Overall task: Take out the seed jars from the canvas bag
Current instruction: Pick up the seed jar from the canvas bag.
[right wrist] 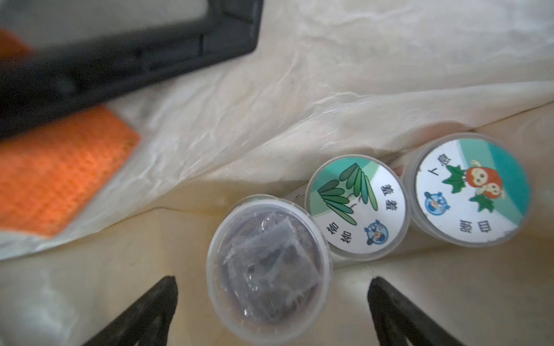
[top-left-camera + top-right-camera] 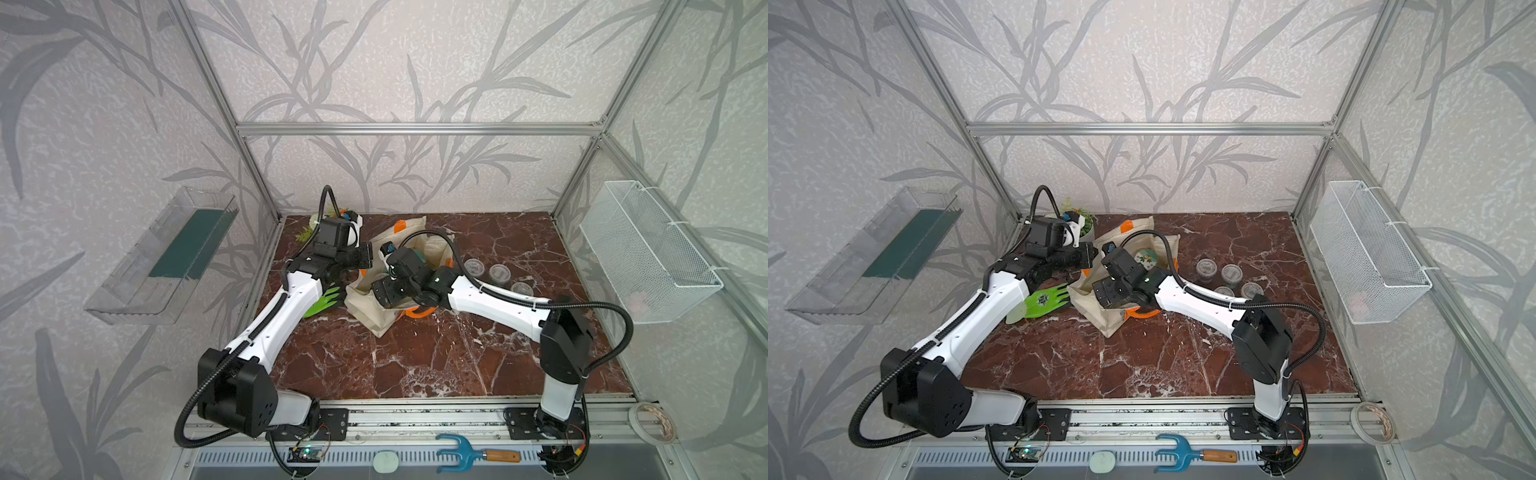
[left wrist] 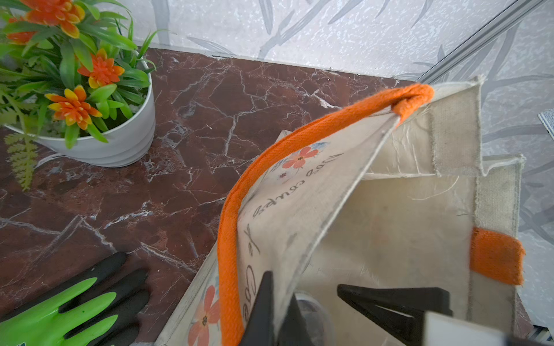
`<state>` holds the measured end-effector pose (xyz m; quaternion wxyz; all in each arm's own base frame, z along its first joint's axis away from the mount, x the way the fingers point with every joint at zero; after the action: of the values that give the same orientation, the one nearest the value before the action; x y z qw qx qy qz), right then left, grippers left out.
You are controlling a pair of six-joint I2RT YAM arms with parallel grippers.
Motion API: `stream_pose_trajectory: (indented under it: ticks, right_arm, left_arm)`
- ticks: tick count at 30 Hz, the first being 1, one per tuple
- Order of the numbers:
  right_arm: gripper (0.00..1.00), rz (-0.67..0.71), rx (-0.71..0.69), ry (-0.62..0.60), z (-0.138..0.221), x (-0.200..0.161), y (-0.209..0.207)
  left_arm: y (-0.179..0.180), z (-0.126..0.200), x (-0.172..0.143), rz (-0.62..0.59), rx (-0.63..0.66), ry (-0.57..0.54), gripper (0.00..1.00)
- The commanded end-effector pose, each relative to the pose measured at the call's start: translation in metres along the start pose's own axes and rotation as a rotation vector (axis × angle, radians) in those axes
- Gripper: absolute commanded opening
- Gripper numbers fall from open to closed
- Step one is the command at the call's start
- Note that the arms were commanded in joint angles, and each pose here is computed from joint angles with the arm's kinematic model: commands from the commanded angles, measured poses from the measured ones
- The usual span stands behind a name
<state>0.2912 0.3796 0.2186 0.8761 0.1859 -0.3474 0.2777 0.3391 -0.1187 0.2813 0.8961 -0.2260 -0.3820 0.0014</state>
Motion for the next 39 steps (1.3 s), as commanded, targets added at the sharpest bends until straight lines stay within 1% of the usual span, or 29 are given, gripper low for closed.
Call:
stream_pose_trajectory:
  ticks: [1, 5, 9, 11, 14, 16, 19, 24, 28, 33, 34, 39]
  right_arm:
    - [0.99, -0.012, 0.031, 0.003, -0.013, 0.004, 0.002]
    - [0.99, -0.009, 0.039, 0.026, -0.025, -0.002, 0.003]
    - [1.0, -0.01, 0.014, 0.045, -0.035, -0.006, 0.0]
    - [0.93, -0.013, 0.006, 0.045, -0.038, -0.006, -0.001]
    - [0.76, -0.014, -0.003, 0.022, -0.035, -0.001, -0.002]
    - [0.7, -0.015, -0.004, 0.005, -0.03, 0.004, -0.003]
    - [0.65, -0.02, -0.005, -0.03, -0.018, 0.014, -0.005]
    - [0.64, -0.044, -0.002, -0.092, 0.01, 0.029, -0.013]
    - [0.64, -0.092, -0.002, -0.135, 0.034, 0.036, -0.025]
    - [0.64, -0.133, -0.012, -0.173, 0.057, 0.038, -0.04]
    - [0.64, -0.141, -0.01, -0.193, 0.069, 0.042, -0.042]
    - [0.64, -0.185, -0.01, -0.215, 0.095, 0.04, -0.056]
  left_arm:
    - [-0.007, 0.013, 0.007, -0.007, -0.034, -0.051, 0.0]
    - [-0.008, 0.013, 0.007, -0.008, -0.036, -0.052, 0.0]
    - [-0.008, 0.012, 0.007, -0.008, -0.032, -0.051, 0.0]
    - [-0.007, 0.012, 0.007, -0.007, -0.032, -0.051, 0.0]
    - [-0.007, 0.014, 0.008, -0.01, -0.028, -0.055, 0.0]
    - [-0.007, 0.014, 0.008, -0.012, -0.025, -0.058, 0.0]
    - [-0.006, 0.013, 0.008, -0.011, -0.016, -0.057, 0.0]
    - [-0.005, 0.012, 0.008, -0.012, -0.007, -0.059, 0.0]
    - [-0.004, 0.012, 0.008, -0.011, -0.003, -0.063, 0.0]
    - [-0.003, 0.012, 0.008, -0.012, 0.002, -0.063, 0.0]
    - [-0.003, 0.012, 0.008, -0.012, 0.005, -0.064, 0.0]
    - [-0.003, 0.012, 0.008, -0.016, 0.008, -0.071, 0.0]
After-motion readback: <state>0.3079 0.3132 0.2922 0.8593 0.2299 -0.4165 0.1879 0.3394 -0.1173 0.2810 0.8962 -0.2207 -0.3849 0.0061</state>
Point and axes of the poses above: each gripper's point midway between its finger pads, its own z axis back along the fingers, its own y axis along the line the jaws close on, x = y × z, the point moved 7 cm from there along z, back along the fingers, and after that the axes turned 4 degrees about z, right-handed, at the moved point
